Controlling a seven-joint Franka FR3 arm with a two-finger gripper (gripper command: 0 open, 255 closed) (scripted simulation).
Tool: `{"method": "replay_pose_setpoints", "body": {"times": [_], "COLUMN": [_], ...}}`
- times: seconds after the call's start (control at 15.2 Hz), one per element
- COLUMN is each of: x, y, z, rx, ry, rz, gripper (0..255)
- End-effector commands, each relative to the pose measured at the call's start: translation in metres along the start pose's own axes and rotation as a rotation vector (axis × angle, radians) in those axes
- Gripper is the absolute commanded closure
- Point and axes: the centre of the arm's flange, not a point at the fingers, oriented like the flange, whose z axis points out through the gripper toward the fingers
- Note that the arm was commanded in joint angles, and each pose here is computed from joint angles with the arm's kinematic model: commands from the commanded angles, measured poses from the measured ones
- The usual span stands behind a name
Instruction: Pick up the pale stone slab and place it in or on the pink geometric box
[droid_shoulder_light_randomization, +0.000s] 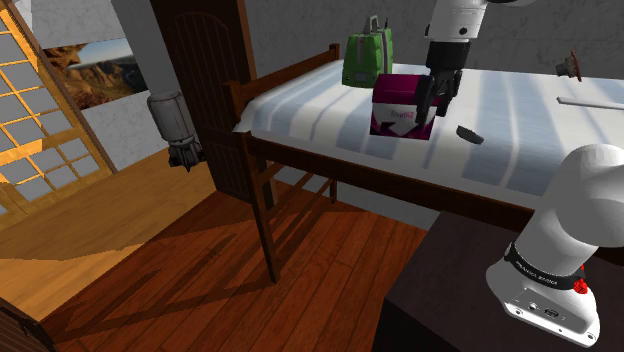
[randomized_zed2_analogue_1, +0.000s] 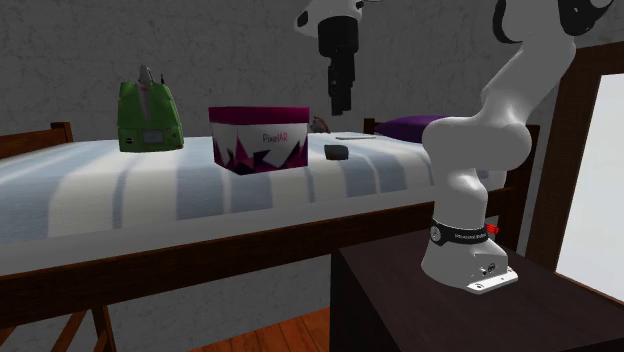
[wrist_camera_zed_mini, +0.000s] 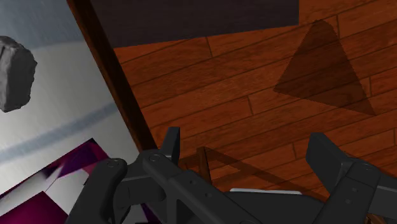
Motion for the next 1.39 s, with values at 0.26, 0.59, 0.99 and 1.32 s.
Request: {"method": "replay_pose_setpoints", "body": {"times": [0.26, 0.59, 0.99, 1.32], "x": [-0.008, -0.018, -0.030, -0.037], "y": [0.051, 0.115, 0.192, 0.232], "z": [0.010, 0.023, 0.039, 0.052], "rx": [0.002, 0.005, 0.008, 0.010], "ry": [-0.014, -0.031, -0.051, -0.061], "rz": [0.003, 0.006, 0.010, 0.012], "gripper": [0, 0, 0, 0]}}
